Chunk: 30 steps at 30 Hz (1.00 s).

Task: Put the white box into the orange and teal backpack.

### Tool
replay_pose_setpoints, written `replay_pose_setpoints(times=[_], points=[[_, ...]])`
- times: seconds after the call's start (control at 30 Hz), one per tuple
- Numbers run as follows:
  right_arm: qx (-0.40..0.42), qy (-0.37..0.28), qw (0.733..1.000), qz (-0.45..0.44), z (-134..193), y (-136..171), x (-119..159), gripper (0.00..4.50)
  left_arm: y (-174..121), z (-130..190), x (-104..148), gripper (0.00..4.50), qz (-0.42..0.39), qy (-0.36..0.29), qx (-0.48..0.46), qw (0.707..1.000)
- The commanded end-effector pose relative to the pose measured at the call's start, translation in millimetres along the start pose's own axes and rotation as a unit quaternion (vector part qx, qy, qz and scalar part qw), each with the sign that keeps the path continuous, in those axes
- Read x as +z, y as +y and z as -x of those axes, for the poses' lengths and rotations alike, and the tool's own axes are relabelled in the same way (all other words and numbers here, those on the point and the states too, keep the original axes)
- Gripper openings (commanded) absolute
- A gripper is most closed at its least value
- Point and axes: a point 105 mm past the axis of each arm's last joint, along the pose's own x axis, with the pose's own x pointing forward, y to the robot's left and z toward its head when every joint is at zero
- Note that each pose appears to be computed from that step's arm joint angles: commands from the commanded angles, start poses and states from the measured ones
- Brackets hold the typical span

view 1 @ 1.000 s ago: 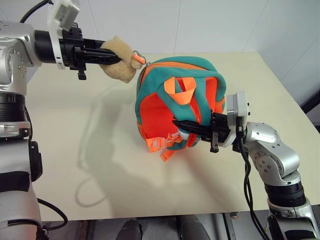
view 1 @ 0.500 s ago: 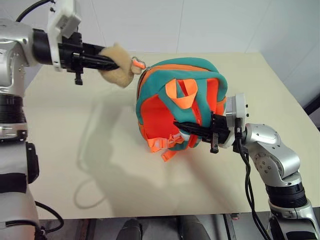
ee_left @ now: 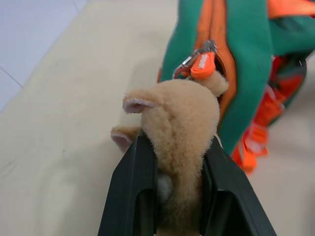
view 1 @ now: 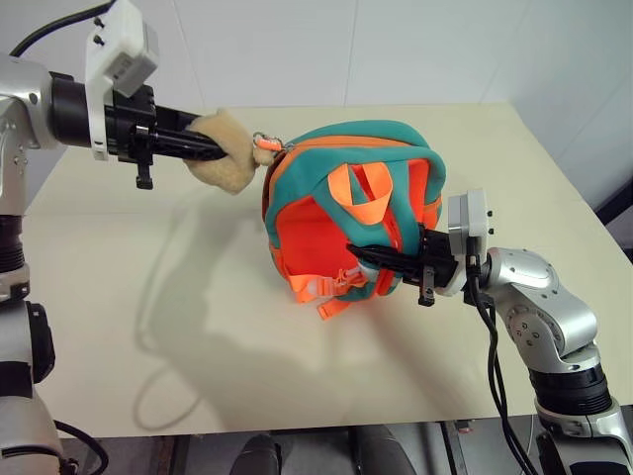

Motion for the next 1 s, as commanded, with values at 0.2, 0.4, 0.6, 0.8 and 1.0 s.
replay_pose_setpoints(times=[0.2, 0.4, 0.6, 0.8, 1.0], points=[[0.004, -0.005, 1.0, 0.023, 4, -2, 10, 0.49, 7, 13, -17, 0.54, -0.016, 0.071, 0.0, 0.997], [0.004, -0.004, 1.0, 0.023, 3, -2, 10, 0.49, 10, 11, -33, 0.54, -0.023, 0.122, -0.014, 0.992], [0.005, -0.003, 1.0, 0.023, 2, -2, 8, 0.49, 11, 5, -60, 0.54, -0.023, 0.173, -0.03, 0.984], [0.006, -0.002, 1.0, 0.024, 2, -2, 7, 0.49, -1, -15, -78, 0.54, -0.02, 0.188, -0.084, 0.978], [0.007, -0.001, 1.0, 0.025, 2, -3, 7, 0.49, -16, -39, -91, 0.54, -0.022, 0.192, -0.141, 0.971]])
